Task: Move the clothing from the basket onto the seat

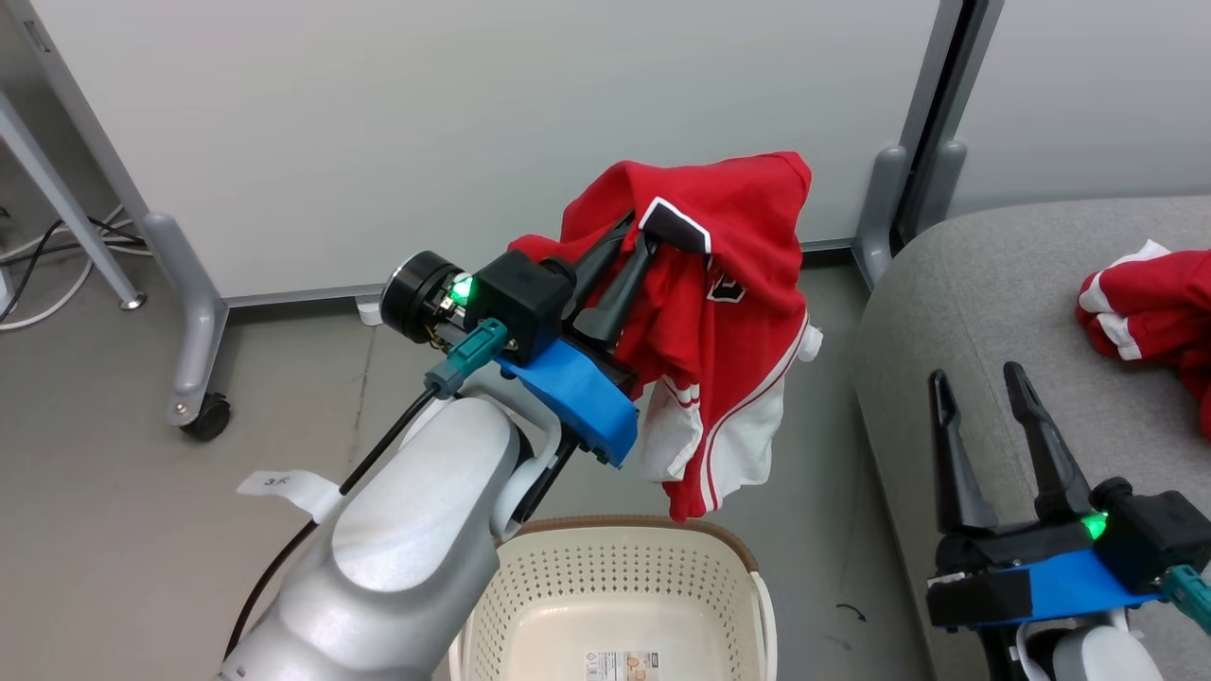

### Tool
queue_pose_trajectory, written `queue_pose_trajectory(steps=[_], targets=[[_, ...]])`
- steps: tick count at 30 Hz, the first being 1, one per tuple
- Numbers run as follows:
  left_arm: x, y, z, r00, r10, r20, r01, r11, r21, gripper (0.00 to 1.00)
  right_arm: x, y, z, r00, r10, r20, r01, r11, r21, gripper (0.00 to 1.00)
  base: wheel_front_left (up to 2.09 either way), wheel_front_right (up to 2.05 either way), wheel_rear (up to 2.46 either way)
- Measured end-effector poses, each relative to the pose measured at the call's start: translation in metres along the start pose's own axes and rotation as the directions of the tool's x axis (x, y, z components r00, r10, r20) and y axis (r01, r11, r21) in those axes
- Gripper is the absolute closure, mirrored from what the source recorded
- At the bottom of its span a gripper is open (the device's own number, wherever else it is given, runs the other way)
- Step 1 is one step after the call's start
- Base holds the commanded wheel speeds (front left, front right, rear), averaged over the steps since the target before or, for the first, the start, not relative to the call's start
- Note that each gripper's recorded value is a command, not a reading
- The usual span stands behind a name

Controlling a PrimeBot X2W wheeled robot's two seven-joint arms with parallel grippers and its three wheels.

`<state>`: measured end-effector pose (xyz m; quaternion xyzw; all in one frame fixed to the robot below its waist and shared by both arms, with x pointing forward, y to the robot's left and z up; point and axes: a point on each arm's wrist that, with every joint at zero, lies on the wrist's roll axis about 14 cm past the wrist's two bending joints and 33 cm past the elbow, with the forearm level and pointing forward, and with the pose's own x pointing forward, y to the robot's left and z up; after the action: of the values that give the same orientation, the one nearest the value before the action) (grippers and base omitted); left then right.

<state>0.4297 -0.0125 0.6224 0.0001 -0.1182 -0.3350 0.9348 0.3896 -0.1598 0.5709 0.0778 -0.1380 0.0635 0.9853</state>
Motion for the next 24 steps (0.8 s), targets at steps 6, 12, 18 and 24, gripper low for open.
queue_pose_trajectory(steps=[6, 12, 18, 24], targets=[[0.0, 0.0, -0.002, 1.0, -0.002, -0.006, 0.002, 1.0, 0.003, 1.0, 0.003, 0.035, 0.003, 0.995, 0.098, 0.015, -0.099, 0.994, 0.037, 0.0, 0.0, 0.0, 0.0], [-0.001, 0.0, -0.007, 1.0, -0.004, -0.016, 0.004, 1.0, 0.002, 1.0, 0.004, 0.08, 0.002, 0.974, 0.225, 0.02, -0.226, 0.971, 0.076, 0.0, 0.0, 0.0, 0.0], [-0.001, 0.001, -0.009, 1.0, -0.003, -0.022, 0.003, 1.0, 0.004, 1.0, 0.007, 0.115, -0.005, 0.944, 0.33, 0.006, -0.329, 0.94, 0.09, 0.0, 0.0, 0.0, 0.0], [0.0, -0.004, -0.008, 1.0, -0.017, -0.018, 0.017, 1.0, 0.008, 1.0, 0.014, 0.128, -0.019, 0.926, 0.375, -0.035, -0.372, 0.925, 0.075, 0.0, 0.0, 0.0, 0.0]])
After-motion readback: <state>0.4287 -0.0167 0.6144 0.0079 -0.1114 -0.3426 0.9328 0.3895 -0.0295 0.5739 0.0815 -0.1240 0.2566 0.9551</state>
